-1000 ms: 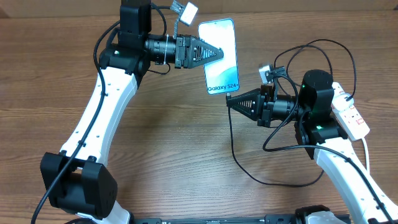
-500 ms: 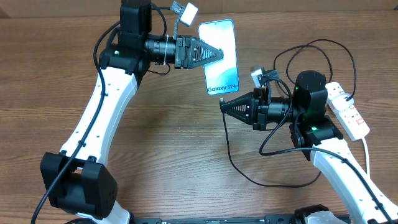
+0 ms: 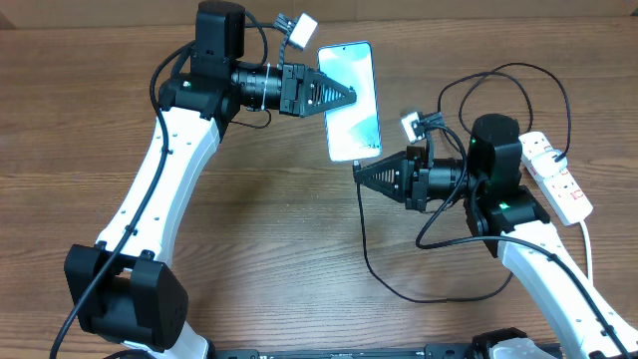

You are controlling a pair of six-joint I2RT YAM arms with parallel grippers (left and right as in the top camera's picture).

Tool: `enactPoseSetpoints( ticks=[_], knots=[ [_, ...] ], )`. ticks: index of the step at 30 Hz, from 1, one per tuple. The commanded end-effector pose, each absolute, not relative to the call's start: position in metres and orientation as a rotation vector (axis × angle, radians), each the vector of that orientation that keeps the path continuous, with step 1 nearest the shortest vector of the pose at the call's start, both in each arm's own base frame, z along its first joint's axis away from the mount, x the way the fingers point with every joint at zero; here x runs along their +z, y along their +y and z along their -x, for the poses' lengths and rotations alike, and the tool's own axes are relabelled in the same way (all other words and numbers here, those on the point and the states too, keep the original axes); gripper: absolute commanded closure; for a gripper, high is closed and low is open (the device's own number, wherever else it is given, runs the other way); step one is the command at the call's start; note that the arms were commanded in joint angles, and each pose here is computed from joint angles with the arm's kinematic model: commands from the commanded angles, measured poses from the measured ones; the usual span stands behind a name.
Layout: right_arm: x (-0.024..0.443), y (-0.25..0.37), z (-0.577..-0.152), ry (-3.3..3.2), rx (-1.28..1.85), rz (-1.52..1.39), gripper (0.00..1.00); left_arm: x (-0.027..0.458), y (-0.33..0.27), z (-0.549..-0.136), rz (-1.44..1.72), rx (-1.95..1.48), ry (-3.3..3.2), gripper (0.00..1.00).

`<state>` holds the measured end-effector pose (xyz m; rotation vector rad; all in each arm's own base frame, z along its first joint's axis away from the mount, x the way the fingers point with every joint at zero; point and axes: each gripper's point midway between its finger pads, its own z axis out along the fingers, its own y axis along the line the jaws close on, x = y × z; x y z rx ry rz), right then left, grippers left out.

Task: Plug charger to phone and switch on socket
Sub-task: 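Move the USB-C plug toward the phone's bottom port with the right gripper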

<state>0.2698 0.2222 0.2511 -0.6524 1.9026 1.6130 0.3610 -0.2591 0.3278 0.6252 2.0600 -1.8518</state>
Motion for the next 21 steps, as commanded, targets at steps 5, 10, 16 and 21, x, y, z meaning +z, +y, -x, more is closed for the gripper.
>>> enactPoseSetpoints(
  ticks=[5, 10, 16, 21],
  knots=[
    [0.254, 0.223, -0.269, 1.900, 1.621, 0.659, 0.96, 0.332, -0.259, -0.361, -0.624, -1.836, 2.059, 0.96],
    [0.259, 0.224, -0.269, 1.879, 1.631, 0.668, 0.96, 0.325, -0.258, -0.361, -0.615, -1.807, 2.086, 0.96],
    [0.259, 0.224, -0.268, 1.883, 1.639, 0.665, 0.96, 0.323, -0.257, -0.360, -0.608, -1.808, 2.095, 0.96],
    [0.261, 0.225, -0.262, 1.882, 1.683, 0.682, 0.96, 0.325, -0.257, -0.361, -0.626, -1.796, 2.076, 0.96]
  ],
)
